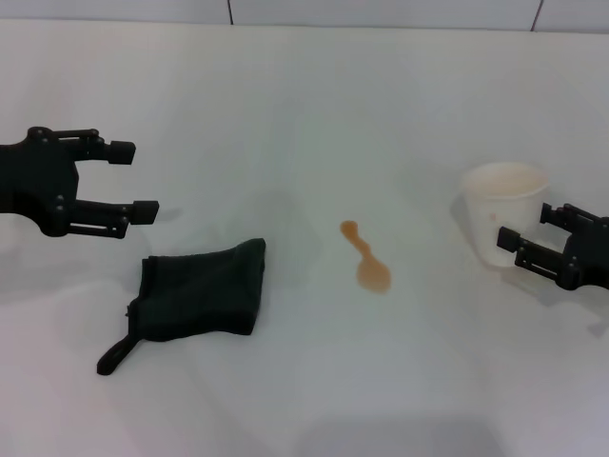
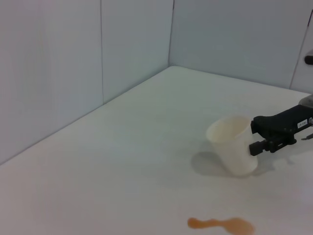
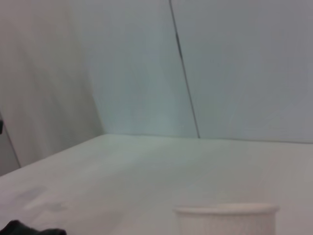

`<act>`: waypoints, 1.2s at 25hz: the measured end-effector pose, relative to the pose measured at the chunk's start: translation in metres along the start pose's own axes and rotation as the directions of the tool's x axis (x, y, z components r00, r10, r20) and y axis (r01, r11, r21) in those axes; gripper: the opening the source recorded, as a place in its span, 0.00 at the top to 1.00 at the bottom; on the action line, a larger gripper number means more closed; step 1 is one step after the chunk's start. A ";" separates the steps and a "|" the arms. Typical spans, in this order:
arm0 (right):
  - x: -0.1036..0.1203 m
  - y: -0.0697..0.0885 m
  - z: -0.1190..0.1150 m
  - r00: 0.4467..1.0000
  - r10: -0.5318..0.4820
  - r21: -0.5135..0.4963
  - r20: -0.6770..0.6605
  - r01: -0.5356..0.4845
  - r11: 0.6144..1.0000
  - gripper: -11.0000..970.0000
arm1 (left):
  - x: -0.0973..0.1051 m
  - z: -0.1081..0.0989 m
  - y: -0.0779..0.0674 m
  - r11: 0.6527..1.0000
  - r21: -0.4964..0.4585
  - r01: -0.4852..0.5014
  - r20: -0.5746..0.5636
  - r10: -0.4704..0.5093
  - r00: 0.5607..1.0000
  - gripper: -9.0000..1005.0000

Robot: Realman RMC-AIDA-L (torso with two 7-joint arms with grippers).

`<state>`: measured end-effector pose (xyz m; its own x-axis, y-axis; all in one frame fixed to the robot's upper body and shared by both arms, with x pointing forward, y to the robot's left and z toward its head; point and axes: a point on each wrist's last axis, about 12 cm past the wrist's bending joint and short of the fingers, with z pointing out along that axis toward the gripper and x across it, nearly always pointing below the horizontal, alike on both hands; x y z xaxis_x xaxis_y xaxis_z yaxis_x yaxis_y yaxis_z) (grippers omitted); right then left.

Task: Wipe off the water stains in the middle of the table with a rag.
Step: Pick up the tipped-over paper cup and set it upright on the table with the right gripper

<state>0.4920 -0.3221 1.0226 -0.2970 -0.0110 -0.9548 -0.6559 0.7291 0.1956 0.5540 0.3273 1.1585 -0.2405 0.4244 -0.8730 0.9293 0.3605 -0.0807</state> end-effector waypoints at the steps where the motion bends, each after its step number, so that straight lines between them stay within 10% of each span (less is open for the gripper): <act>1: 0.000 0.000 -0.001 1.000 0.005 0.004 0.004 -0.005 1.000 0.30 | 0.000 0.000 0.000 1.000 0.001 0.000 0.000 0.000 1.000 0.14; 12: 0.013 0.003 -0.018 0.999 0.052 0.036 0.009 -0.052 0.998 0.12 | -0.001 0.000 0.000 1.000 0.004 0.000 -0.009 0.000 1.000 0.14; 30: 0.018 0.022 -0.044 0.994 0.078 -0.039 0.073 -0.075 0.996 0.11 | 0.001 -0.002 -0.001 1.000 -0.003 0.012 -0.012 -0.012 1.000 0.14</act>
<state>0.4417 -0.3368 1.0194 -0.2957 0.0960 -0.9505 -0.6585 0.7003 0.2756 0.5524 0.3292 1.1591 -0.2554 0.4302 -0.8659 0.9253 0.3684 -0.0899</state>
